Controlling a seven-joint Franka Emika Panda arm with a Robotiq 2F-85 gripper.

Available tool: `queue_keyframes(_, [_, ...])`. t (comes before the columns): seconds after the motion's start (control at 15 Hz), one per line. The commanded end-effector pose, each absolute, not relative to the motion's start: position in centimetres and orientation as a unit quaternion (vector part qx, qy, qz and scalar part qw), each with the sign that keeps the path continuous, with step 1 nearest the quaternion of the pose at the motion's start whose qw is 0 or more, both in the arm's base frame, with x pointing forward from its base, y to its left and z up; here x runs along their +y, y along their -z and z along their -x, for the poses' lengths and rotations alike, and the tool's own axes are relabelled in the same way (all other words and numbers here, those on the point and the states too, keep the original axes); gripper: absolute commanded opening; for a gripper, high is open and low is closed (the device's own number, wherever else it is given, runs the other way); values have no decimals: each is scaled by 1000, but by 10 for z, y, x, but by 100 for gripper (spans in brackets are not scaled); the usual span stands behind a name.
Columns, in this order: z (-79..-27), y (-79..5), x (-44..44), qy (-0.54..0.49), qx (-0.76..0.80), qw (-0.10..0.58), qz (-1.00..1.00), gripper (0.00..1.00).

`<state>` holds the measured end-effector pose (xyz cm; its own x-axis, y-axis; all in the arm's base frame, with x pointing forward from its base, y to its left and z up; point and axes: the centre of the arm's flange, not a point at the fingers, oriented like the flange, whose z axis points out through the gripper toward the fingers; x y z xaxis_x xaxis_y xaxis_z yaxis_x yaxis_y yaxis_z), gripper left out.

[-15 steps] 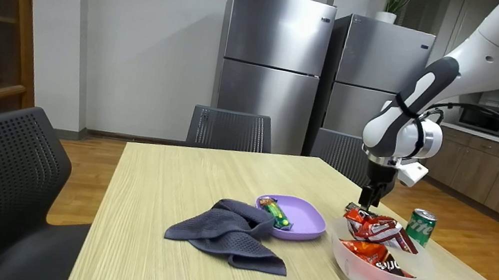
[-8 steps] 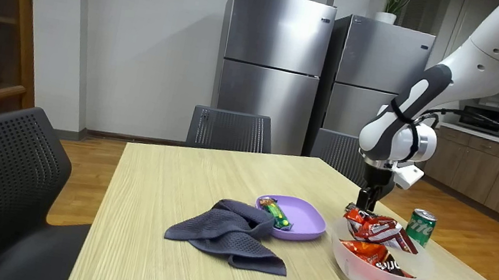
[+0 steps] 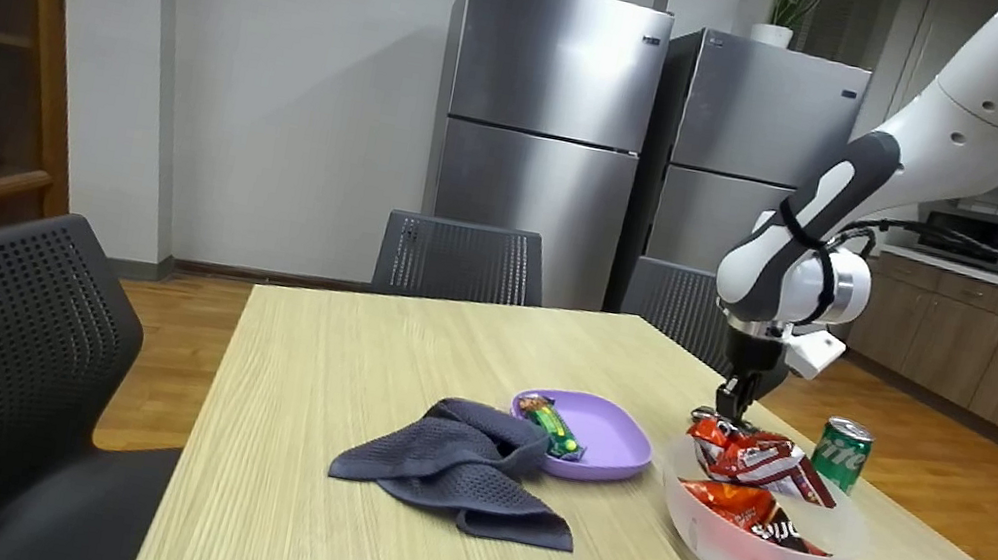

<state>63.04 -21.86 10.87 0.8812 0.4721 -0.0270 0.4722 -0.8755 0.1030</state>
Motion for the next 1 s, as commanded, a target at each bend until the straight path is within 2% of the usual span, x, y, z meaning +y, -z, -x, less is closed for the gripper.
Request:
queue_keyframes(0.0, [-633, -119, -221, 3, 240, 46, -970, 0])
queue_keyframes(0.07, [-630, -126, -221, 0, 239, 49, -970, 3])
queue_keyframes(0.93, [-625, -196, -206, 44, 178, -6, -983, 3])
